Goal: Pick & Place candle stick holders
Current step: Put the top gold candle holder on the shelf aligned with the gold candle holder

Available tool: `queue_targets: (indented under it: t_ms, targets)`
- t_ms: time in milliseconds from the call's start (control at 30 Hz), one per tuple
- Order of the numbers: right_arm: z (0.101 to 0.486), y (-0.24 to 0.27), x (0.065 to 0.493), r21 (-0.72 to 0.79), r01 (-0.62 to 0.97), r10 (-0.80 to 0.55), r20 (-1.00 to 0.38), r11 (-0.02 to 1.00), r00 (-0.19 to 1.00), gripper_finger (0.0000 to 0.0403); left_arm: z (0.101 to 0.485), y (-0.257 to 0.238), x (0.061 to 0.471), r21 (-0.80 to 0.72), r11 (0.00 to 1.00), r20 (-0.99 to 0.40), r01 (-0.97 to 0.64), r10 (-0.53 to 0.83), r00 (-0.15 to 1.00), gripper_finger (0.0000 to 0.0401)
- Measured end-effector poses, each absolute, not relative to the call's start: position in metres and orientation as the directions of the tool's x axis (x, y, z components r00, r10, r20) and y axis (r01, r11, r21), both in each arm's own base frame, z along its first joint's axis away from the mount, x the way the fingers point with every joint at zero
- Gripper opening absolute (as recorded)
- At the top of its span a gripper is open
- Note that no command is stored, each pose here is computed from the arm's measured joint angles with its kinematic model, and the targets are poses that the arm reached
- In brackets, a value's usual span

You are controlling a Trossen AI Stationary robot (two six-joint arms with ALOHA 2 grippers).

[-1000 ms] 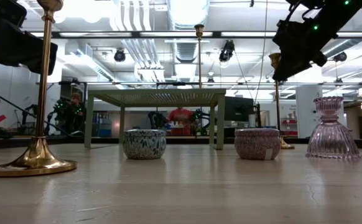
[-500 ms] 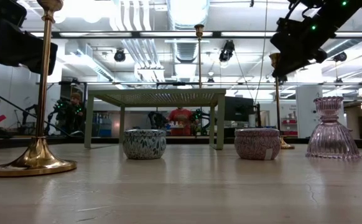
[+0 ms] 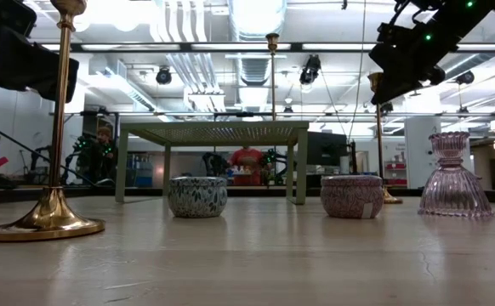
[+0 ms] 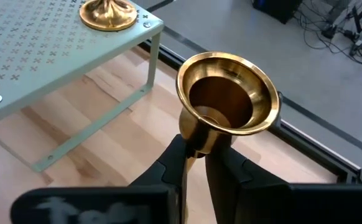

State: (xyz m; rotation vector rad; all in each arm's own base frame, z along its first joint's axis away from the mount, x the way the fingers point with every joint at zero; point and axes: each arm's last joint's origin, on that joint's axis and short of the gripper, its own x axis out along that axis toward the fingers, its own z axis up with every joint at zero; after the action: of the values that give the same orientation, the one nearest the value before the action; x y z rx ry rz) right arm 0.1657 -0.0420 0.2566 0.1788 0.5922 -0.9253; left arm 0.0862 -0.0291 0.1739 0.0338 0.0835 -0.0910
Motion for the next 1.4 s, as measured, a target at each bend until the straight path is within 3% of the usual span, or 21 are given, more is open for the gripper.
queue_targets:
  t_ms: [233,533,667,1167,1400]
  targets:
    - [0.263,-0.042,0.167,-0.102,0.768,-0.68,-0.549,0.632,0.487,0.0031,0.174,-0.029,0.086,0.03,0.995,-0.085,0.092,-0.09,0.992,0.001]
    - [0.319,-0.04,0.175,-0.034,0.677,-0.608,-0.474,0.736,0.637,0.003,0.174,-0.029,0.086,0.03,0.995,-0.085,0.092,-0.089,0.992,0.001]
    - [0.343,-0.04,0.181,-0.045,0.656,-0.594,-0.475,0.754,0.65,0.003,0.174,-0.029,0.086,0.03,0.995,-0.085,0.093,-0.09,0.992,0.001]
    - [0.414,-0.048,0.244,-0.138,0.566,-0.55,-0.504,0.813,0.667,0.0029,0.174,-0.029,0.086,0.03,0.995,-0.085,0.093,-0.09,0.992,0.001]
    - [0.419,-0.052,0.277,-0.167,0.516,-0.521,-0.512,0.84,0.682,0.0029,0.174,-0.029,0.086,0.03,0.995,-0.085,0.093,-0.09,0.992,0.001]
